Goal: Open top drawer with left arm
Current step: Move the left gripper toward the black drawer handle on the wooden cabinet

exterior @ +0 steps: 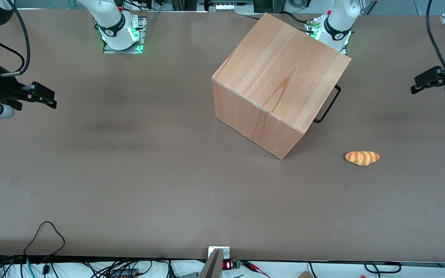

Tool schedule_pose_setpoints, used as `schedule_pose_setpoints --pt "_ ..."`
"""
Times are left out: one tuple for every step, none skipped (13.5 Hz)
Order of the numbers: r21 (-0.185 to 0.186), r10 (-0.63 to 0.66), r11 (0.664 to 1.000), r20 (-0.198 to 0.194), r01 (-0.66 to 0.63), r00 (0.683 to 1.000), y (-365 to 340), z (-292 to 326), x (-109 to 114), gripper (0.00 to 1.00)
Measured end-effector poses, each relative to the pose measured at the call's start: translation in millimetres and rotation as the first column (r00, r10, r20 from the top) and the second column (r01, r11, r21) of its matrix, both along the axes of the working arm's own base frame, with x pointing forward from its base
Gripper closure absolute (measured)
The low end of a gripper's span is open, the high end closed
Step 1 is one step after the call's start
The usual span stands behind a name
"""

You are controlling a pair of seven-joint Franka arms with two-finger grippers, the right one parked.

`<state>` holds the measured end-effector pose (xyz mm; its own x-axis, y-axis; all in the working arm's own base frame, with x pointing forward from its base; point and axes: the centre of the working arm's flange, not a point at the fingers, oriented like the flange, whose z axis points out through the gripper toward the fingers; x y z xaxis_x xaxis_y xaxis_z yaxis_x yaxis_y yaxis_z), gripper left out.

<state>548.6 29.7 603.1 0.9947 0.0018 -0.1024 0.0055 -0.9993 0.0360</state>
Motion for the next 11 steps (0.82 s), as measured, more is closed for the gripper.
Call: schedule_pose_setpoints --pt "-0.002 -0.020 1.000 -0.021 0.020 1.000 -12 -12 1 0.00" --pt "-0.010 -0.040 0.999 -0.045 0.040 0.998 -24 -25 2 0.00" --pt "-0.025 -0.056 0.998 -0.071 0.055 0.996 -36 -39 2 0.00" --pt "-0.047 -0.065 0.997 -0.093 0.061 0.994 -44 -53 1 0.00" --pt "-0.072 -0.070 0.995 -0.109 0.063 0.992 -51 -68 1 0.00" --pt "-0.090 -0.081 0.993 -0.117 0.070 0.990 -61 -84 1 0.00" --pt "-0.097 -0.097 0.992 -0.119 0.086 0.988 -74 -99 2 0.00" --pt "-0.097 -0.114 0.990 -0.118 0.103 0.986 -86 -112 2 0.00" --pt "-0.099 -0.133 0.988 -0.114 0.122 0.985 -95 -123 1 0.00" --pt "-0.106 -0.154 0.984 -0.107 0.143 0.982 -102 -133 1 0.00" --pt "-0.120 -0.179 0.979 -0.099 0.167 0.979 -106 -142 0 0.00"
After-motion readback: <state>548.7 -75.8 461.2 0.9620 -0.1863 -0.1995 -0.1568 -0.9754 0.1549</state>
